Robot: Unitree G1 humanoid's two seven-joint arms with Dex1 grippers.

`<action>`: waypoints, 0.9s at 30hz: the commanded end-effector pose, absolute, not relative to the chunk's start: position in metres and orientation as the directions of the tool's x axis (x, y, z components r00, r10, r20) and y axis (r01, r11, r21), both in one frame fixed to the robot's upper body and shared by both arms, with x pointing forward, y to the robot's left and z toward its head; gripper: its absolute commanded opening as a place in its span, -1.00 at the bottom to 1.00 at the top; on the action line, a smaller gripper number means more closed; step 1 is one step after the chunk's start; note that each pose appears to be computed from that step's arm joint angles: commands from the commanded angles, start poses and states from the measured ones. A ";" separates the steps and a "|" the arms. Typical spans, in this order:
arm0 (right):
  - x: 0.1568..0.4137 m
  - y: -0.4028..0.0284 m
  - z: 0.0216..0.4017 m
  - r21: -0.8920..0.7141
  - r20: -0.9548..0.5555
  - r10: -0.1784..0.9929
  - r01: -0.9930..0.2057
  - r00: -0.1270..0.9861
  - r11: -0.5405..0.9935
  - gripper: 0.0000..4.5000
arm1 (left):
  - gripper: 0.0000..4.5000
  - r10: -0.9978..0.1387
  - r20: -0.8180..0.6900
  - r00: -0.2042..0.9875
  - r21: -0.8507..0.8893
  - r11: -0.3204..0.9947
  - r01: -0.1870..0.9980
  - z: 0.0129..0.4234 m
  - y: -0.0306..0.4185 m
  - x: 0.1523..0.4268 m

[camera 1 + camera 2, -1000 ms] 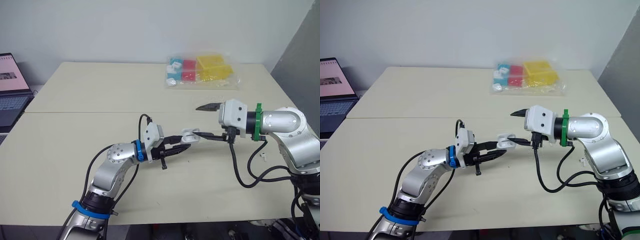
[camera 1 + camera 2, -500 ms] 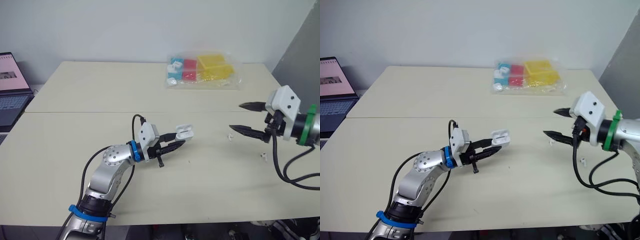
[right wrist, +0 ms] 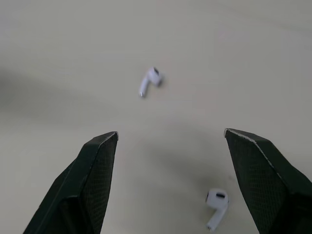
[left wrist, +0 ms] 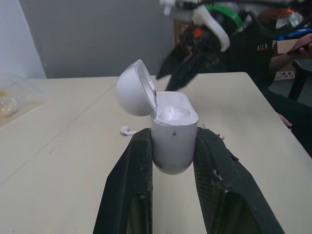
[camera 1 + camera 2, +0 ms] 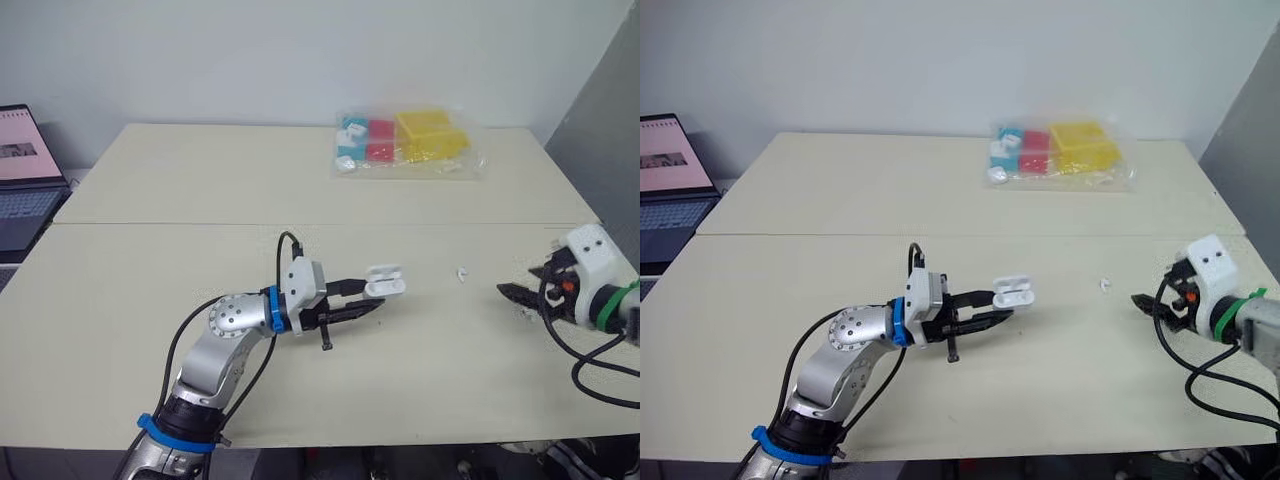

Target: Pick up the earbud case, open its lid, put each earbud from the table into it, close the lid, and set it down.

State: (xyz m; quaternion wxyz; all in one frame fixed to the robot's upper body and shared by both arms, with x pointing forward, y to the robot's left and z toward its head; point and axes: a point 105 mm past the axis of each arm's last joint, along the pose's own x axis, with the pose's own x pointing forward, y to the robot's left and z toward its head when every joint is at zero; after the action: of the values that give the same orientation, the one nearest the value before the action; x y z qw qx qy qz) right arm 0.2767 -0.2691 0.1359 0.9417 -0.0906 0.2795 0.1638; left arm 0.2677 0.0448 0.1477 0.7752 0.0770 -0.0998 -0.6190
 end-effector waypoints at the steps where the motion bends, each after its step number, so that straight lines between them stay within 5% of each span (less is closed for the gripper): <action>1: 0.277 -0.278 0.138 -0.121 -0.528 0.235 -0.346 0.816 0.930 0.61 | -0.65 -0.976 0.084 0.200 0.275 0.216 0.937 0.156 0.042 0.263; 10: 0.269 -0.307 0.111 -0.171 -0.546 0.130 -0.262 0.828 0.950 0.61 | -0.65 -0.972 0.070 0.224 0.275 0.234 0.932 0.153 0.046 0.262; 27: 0.278 -0.310 0.092 -0.079 -0.530 0.122 -0.192 0.839 0.978 0.61 | -0.65 -0.974 0.064 0.216 0.293 0.225 0.929 0.153 0.044 0.263</action>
State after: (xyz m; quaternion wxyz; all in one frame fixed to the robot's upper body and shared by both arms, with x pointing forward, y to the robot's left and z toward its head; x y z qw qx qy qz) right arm 0.2743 -0.3097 0.0852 0.9523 -0.0577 0.2877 0.0834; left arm 0.2653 0.0472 0.1438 0.7797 0.0878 -0.0941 -0.6127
